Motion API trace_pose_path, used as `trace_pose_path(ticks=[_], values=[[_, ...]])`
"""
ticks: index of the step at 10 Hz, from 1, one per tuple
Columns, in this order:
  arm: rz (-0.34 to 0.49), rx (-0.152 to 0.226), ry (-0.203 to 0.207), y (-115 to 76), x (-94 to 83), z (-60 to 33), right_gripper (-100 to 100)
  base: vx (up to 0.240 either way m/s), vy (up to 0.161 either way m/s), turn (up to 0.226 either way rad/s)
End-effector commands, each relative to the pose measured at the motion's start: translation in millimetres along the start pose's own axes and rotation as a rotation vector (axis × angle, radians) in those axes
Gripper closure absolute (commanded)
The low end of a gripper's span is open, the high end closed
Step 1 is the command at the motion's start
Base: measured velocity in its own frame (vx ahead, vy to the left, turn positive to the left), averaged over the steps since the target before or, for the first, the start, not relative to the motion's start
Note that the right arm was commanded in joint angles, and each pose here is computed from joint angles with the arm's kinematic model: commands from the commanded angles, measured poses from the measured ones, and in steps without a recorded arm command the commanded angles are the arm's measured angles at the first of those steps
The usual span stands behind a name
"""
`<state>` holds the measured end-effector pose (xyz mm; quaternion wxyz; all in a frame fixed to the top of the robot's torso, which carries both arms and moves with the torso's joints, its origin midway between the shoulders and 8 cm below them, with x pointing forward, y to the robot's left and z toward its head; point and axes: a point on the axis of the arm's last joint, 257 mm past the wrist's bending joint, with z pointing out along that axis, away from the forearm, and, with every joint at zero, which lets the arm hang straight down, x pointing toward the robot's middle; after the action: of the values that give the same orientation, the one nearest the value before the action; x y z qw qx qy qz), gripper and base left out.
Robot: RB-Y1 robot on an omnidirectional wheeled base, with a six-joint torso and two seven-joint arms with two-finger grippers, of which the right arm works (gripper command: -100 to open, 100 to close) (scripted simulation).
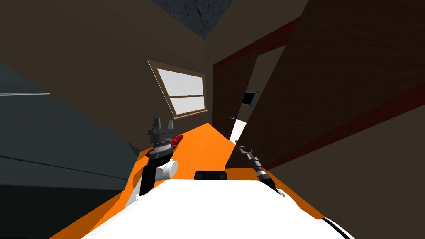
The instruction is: Pull the door open
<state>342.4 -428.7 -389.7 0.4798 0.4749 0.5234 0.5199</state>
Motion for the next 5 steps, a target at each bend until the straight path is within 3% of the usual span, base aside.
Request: trace_pose_path(ticks=[1,3,5], values=[[0.009,0.001,0.026,-2.3,11.1,9.4,100,-0.212,-0.068,0.076],[0.009,0.001,0.032,-1.8,13.0,14.1,100,-0.17,-0.08,0.042],[0.005,0.007,0.024,-2.4,9.1,13.8,100,-0.046,-0.023,-0.002]])
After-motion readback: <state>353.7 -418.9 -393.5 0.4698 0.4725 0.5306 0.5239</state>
